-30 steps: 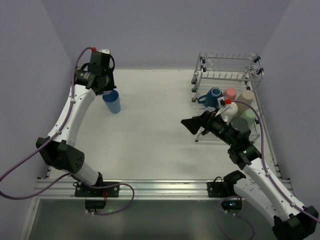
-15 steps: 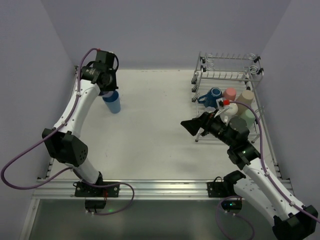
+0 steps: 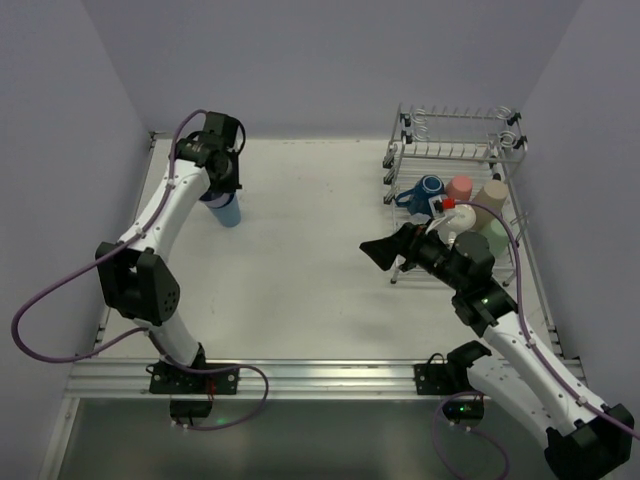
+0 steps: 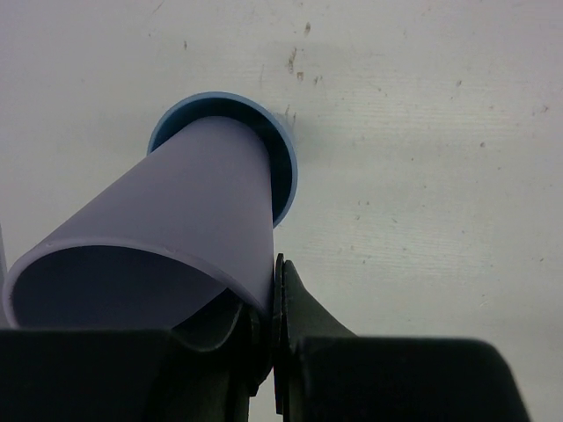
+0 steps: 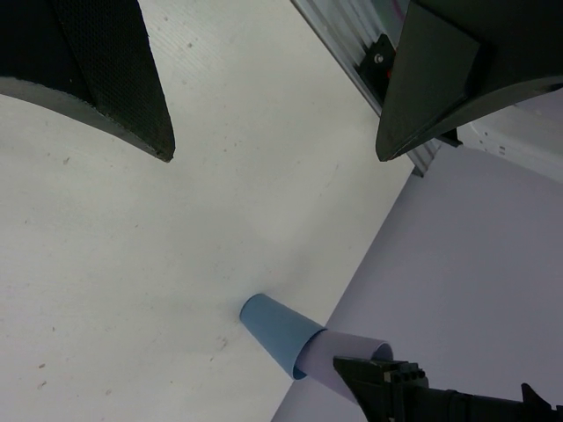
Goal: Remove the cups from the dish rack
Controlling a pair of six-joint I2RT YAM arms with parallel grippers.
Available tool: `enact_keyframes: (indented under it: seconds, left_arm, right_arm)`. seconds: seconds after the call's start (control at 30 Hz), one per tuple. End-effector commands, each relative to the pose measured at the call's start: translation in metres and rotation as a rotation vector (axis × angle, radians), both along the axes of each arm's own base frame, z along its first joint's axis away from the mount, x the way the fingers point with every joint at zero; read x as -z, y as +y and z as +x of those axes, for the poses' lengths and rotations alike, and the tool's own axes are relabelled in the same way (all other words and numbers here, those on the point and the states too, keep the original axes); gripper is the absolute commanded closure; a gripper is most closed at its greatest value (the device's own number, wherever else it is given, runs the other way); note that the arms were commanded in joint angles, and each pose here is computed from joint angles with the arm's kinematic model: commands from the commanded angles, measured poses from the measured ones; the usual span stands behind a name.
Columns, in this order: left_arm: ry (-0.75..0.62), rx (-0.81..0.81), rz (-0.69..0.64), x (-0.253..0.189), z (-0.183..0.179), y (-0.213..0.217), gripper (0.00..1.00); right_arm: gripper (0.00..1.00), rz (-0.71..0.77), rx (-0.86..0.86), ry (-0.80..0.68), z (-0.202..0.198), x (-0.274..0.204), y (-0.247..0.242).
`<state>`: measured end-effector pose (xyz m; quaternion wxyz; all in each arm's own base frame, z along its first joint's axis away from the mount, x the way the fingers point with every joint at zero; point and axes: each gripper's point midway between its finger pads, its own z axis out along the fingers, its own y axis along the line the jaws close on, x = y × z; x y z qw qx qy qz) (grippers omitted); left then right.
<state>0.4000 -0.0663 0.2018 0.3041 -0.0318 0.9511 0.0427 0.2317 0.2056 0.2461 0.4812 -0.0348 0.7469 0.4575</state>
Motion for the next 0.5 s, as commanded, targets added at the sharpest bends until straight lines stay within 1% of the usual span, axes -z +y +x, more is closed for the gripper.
enact_keyframes:
  seconds: [0.0,0.03,0.07,0.13,0.17,0.23,0.27,0.47]
  left_arm:
    - [0.031,0.085,-0.004,0.014,0.001,-0.006,0.99]
    - [0.032,0.084,-0.006,0.016,0.002,-0.007,0.97]
    - [0.038,0.087,-0.006,0.02,0.002,-0.007,0.93]
    - [0.037,0.089,-0.011,0.023,0.005,-0.009,0.86]
    - [0.042,0.091,-0.011,0.025,0.005,-0.009,0.79]
    - [0.039,0.094,-0.01,0.027,0.007,-0.01,0.73]
    - [0.042,0.092,-0.008,0.03,0.008,-0.009,0.68]
    - [0.031,0.091,0.006,0.034,0.018,-0.009,0.54]
  right_arm:
    - [0.01,-0.002,-0.02,-0.021,0.0,-0.002,0.003]
    - [0.01,-0.002,-0.018,-0.019,0.0,-0.002,0.003]
    - [0.01,-0.005,-0.018,-0.013,0.001,0.0,0.004]
    - [0.01,-0.006,-0.016,-0.01,0.002,0.001,0.004]
    - [0.01,-0.005,-0.016,-0.009,0.002,0.001,0.004]
    - [0.01,-0.003,-0.011,-0.011,0.003,-0.001,0.004]
    - [0.01,-0.004,-0.007,-0.011,0.004,-0.001,0.003]
    - [0.01,-0.01,0.006,-0.017,0.007,-0.006,0.002]
